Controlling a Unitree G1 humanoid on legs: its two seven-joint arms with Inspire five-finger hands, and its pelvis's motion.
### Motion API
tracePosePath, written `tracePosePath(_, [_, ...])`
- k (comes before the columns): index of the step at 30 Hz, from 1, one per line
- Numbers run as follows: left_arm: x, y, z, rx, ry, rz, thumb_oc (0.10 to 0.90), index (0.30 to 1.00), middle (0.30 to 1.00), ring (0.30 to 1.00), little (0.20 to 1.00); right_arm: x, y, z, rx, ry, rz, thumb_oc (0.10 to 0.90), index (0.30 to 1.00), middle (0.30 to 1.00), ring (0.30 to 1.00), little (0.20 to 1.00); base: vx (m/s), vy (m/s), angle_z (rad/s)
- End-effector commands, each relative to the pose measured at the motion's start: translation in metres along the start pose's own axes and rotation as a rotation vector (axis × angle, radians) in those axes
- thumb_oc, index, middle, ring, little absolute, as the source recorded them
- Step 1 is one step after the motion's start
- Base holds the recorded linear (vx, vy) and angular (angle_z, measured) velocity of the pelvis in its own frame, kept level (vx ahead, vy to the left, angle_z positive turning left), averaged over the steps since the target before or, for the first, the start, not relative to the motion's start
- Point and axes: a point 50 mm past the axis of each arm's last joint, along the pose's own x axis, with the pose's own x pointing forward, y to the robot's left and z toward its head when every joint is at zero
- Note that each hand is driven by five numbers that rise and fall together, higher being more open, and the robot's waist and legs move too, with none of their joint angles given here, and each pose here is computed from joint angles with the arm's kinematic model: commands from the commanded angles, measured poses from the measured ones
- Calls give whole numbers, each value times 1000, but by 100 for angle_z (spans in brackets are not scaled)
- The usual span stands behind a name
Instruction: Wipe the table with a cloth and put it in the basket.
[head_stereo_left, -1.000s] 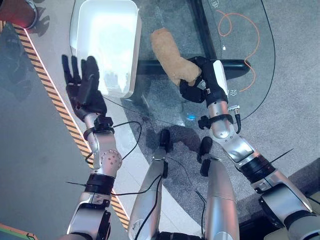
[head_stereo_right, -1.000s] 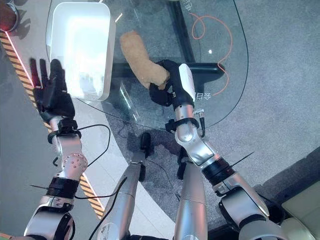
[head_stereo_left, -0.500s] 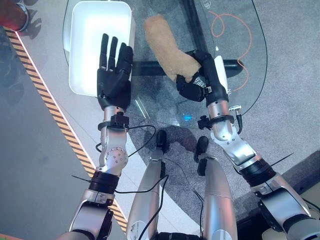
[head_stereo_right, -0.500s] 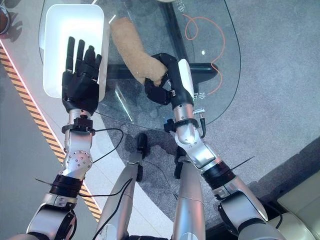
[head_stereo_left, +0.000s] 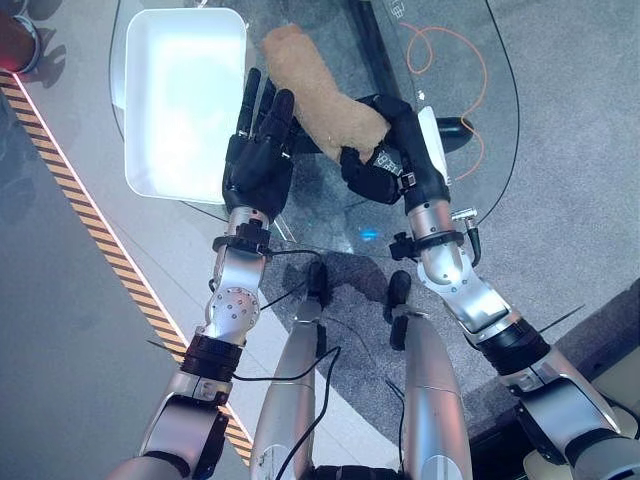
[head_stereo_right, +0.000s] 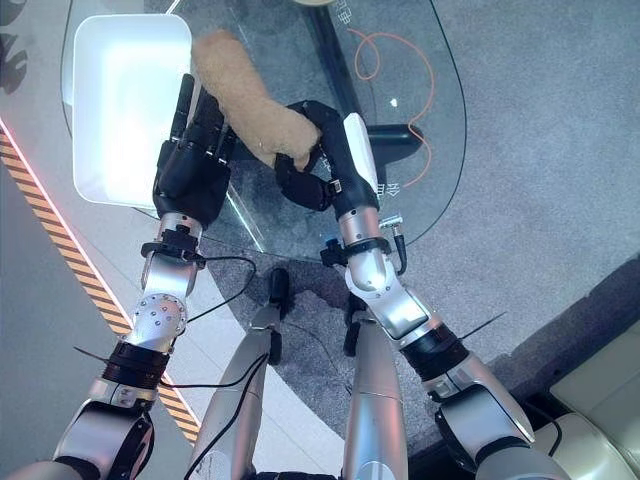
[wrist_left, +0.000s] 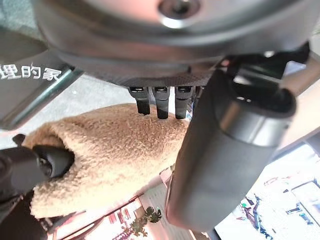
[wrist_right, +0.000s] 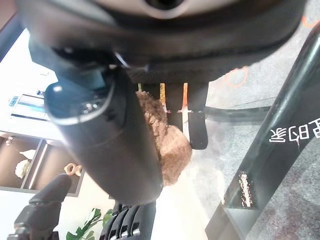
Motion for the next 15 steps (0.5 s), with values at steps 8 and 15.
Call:
tracePosePath(8, [25, -71, 24, -50, -97, -360, 800, 900, 900, 900, 900, 12, 1, 122, 189, -580, 22, 100, 300, 300, 300, 200, 0, 0, 0])
tracePosePath(15, [28, -74, 23, -43, -102, -363, 800, 900, 900, 900, 900, 13, 6, 126, 182, -587, 70, 100, 300, 300, 300, 200, 0, 0, 0])
